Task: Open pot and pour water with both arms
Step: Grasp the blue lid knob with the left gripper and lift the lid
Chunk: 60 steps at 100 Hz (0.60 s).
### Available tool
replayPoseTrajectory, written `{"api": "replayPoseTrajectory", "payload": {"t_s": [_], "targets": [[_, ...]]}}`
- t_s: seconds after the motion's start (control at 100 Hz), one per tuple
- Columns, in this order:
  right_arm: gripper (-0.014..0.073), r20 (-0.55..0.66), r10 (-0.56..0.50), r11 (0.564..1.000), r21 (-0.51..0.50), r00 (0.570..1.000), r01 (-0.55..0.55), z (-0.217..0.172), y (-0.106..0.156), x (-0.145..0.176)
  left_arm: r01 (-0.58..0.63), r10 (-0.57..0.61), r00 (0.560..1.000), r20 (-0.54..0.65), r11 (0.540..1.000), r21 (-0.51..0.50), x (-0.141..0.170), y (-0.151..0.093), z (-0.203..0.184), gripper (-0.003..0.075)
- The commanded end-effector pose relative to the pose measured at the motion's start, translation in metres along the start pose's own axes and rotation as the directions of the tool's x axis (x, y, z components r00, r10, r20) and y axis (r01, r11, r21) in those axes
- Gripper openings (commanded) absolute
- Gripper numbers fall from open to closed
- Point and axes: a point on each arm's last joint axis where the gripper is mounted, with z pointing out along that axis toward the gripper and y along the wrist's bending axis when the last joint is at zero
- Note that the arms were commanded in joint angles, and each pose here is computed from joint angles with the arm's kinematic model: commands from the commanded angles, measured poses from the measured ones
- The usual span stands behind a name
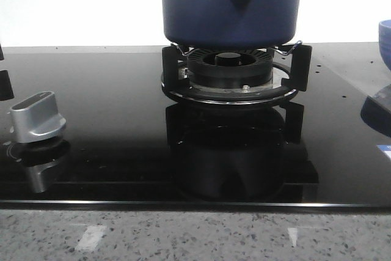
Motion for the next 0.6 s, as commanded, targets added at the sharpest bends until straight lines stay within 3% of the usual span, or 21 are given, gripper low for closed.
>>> {"api": "replayPoseTrajectory", "payload": {"t_s": [0.0,0.17,0.24,0.35,0.59], "targets": [[0.0083,0.079,-0.031,0.999,0.012,0.996,0.03,-0.003,0.0,-0.016,-0.008,0.005,0.998,0.064,0.999,0.037,-0.02,-0.002,0.019,0.0169],[0.0363,0.079,-0.032,0.999,0.013,0.996,0.032,-0.003,0.0,-0.016,-0.05,0.045,0.998,0.043,0.993,0.107,-0.03,-0.002,0.065,0.0354],[0.0447,0.079,-0.035,0.999,0.014,0.996,0.034,-0.003,0.0,-0.015,-0.066,0.061,0.997,0.038,0.99,0.127,-0.034,-0.002,0.082,0.0396],[0.0455,0.078,-0.041,0.999,0.018,0.996,0.04,-0.003,0.0,-0.015,-0.098,0.095,0.995,0.025,0.979,0.178,-0.041,-0.003,0.111,0.0432],[0.0456,0.068,-0.047,0.999,0.018,0.997,0.046,-0.003,0.0,-0.015,-0.1,0.098,0.995,0.017,0.96,0.262,-0.058,-0.001,0.165,0.0433]]}}
